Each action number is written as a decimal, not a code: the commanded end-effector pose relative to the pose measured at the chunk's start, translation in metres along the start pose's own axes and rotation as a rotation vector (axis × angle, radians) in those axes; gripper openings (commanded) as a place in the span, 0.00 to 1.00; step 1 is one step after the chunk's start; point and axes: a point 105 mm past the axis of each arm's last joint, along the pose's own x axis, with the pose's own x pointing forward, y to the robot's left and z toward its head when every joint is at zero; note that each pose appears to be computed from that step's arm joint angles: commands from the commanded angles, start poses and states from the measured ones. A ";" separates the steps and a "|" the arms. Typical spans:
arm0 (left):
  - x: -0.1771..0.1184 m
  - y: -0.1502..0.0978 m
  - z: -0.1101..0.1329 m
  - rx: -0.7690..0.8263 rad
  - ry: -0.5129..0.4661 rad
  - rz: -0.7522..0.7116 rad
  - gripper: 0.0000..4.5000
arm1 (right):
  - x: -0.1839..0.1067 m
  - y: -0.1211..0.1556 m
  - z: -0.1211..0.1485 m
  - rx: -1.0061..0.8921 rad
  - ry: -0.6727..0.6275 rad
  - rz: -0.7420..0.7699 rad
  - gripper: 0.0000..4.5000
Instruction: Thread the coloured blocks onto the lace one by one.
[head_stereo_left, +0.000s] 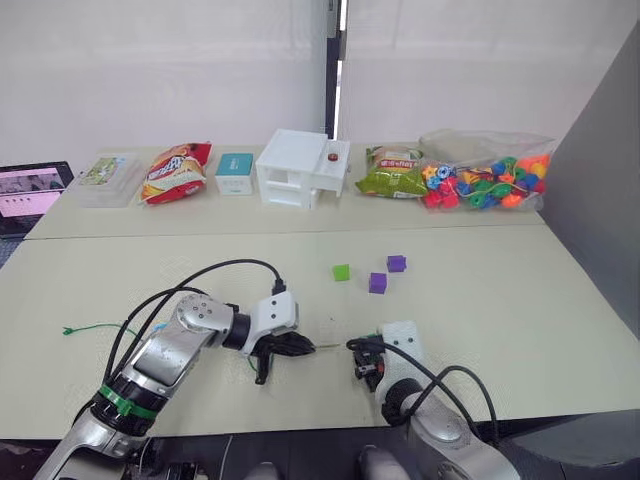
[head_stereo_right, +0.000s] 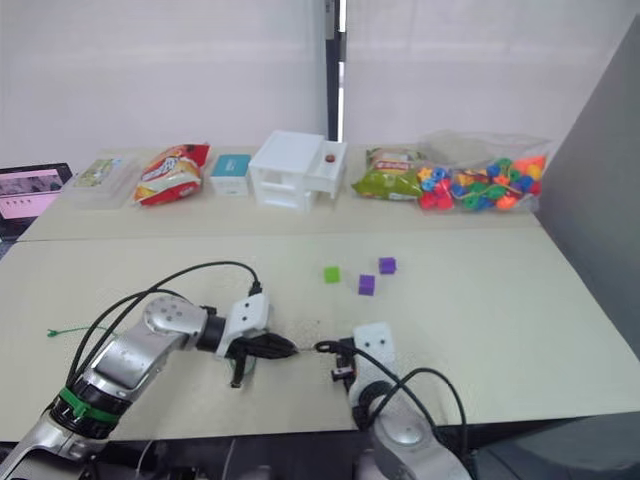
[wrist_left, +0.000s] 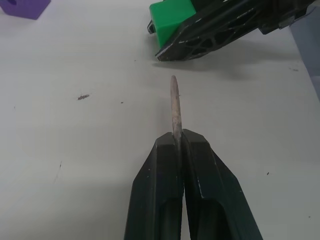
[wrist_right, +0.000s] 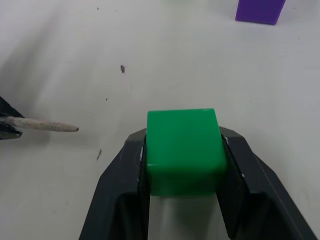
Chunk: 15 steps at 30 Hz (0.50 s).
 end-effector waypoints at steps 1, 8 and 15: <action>-0.007 0.001 0.014 0.044 -0.029 0.002 0.00 | -0.004 0.002 0.006 0.024 -0.048 0.026 0.38; -0.007 -0.001 0.013 0.041 -0.035 0.017 0.00 | -0.024 0.001 0.047 -0.085 -0.181 0.169 0.95; -0.006 -0.008 0.013 0.034 -0.051 0.032 0.00 | -0.052 0.019 0.062 -0.372 -0.043 0.743 0.99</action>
